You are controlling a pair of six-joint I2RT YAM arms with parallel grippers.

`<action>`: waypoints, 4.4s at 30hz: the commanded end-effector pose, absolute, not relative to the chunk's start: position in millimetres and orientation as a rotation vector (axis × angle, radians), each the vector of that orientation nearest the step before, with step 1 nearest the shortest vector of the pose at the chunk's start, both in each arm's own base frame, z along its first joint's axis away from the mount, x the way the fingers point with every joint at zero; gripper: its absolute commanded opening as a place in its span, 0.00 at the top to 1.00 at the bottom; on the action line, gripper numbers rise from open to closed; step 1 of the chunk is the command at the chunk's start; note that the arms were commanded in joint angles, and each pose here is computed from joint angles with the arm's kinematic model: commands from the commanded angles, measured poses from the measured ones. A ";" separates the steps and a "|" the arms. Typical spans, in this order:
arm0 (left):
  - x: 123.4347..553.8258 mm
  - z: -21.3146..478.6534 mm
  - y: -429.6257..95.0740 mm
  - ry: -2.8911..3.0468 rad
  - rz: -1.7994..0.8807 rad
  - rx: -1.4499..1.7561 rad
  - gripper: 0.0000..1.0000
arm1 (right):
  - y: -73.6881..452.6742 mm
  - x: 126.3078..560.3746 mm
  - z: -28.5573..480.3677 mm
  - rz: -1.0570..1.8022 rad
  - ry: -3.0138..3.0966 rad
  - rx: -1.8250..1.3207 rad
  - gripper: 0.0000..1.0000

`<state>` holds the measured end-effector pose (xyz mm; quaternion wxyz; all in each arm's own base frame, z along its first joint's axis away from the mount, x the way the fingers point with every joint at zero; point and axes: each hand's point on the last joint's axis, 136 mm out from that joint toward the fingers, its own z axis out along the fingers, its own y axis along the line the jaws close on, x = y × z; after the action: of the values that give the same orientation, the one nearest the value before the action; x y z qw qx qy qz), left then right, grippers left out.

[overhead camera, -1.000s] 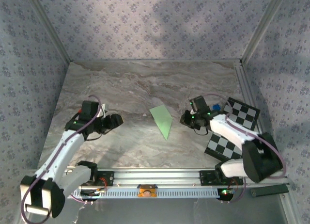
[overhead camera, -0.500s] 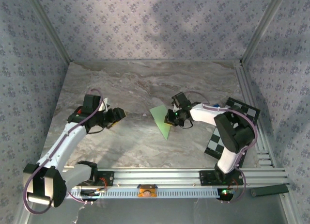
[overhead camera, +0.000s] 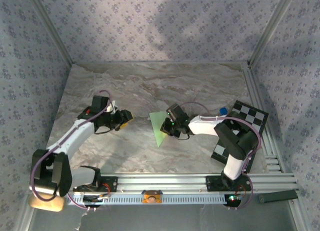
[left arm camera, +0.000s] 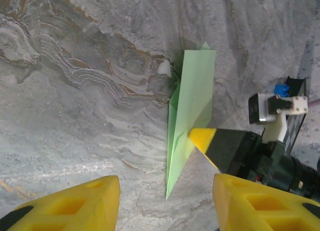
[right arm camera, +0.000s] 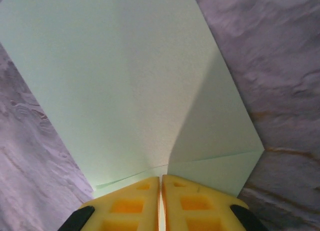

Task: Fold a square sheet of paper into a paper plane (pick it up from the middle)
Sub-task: Move the paper to the center of the table, then fold the wing for the fifth time at the center of the table.

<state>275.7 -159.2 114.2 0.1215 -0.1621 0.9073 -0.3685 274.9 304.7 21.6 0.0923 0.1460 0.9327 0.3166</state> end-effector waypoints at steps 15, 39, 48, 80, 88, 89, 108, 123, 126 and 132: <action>320.0 122.1 -254.7 2.640 -1.216 -0.315 0.77 | 247.7 294.3 70.8 0.937 2.650 0.417 0.82; 301.7 7.3 -270.1 2.929 -0.986 -0.363 0.92 | 261.1 300.8 51.4 1.067 2.758 0.316 0.64; 295.5 3.6 -265.2 2.926 -0.985 -0.340 0.93 | 266.0 303.4 38.1 1.049 2.811 0.346 0.62; 293.3 5.0 -262.4 2.907 -1.029 -0.328 0.93 | 291.2 314.3 48.9 1.242 2.750 0.205 0.65; 292.0 7.4 -261.8 2.907 -1.025 -0.315 0.93 | 291.9 319.8 49.8 1.304 2.748 0.108 0.66; 292.3 8.1 -261.9 2.906 -1.024 -0.316 0.93 | 291.5 321.3 49.9 1.308 2.747 0.102 0.66; 293.7 13.2 -263.7 2.894 -1.037 -0.308 0.93 | 297.5 330.0 43.7 1.399 2.768 0.009 0.71; 301.8 39.1 -269.3 2.791 -1.106 -0.249 0.85 | 289.6 329.4 38.8 1.358 2.781 0.050 0.93; 305.6 61.0 -267.9 2.704 -1.096 -0.194 0.68 | 283.0 332.4 43.7 1.332 2.765 0.141 0.96; 294.2 93.7 -265.4 2.616 -0.935 0.035 0.55 | 271.2 334.8 62.1 1.317 2.682 0.355 0.99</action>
<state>301.0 -267.5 81.7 0.1436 -0.0375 0.9199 -0.3630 325.3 276.6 43.0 0.0369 0.0757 0.8980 0.4318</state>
